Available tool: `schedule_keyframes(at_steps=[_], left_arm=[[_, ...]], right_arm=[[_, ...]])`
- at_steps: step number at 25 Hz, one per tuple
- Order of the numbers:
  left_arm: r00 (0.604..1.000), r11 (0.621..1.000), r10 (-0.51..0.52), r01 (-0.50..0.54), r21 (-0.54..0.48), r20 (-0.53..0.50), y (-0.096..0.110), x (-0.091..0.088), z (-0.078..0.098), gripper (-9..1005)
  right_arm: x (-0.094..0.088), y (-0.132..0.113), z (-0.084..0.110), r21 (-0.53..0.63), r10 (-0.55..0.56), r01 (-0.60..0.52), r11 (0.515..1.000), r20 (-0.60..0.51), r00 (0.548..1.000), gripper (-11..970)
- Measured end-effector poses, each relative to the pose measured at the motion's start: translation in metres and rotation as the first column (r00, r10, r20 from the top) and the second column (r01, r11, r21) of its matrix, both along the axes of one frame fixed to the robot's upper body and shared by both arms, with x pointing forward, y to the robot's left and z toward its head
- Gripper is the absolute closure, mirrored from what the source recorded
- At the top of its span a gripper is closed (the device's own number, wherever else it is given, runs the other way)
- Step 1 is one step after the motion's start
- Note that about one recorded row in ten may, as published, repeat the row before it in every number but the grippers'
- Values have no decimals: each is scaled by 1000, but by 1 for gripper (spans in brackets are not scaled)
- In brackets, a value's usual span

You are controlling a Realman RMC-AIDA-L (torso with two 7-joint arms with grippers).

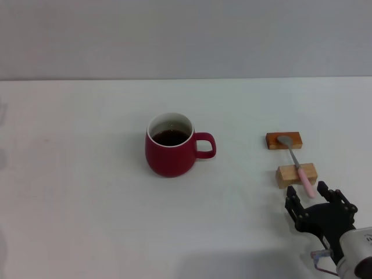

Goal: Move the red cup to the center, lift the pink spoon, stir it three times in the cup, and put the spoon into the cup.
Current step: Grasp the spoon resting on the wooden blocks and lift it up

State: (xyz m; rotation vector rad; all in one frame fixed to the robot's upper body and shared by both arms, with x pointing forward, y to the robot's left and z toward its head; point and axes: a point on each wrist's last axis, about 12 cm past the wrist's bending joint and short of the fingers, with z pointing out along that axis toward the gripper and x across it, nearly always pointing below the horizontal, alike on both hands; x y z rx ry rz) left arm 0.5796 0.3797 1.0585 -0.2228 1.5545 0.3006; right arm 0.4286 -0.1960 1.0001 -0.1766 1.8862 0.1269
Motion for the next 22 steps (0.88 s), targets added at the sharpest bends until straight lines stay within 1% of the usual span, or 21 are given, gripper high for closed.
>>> schedule_keyframes(at_steps=[8, 22], left_arm=[[1000, 1000, -2, 2, -2, 3, -1, 1, 1, 152], [1000, 1000, 15, -15, -14, 9, 1, 2, 2, 153]], right_arm=[[10, -1, -1, -11, 5, -5, 1000, -5, 1000, 340], [15, 1, 1, -13, 13, -13, 1000, 4, 1000, 348]])
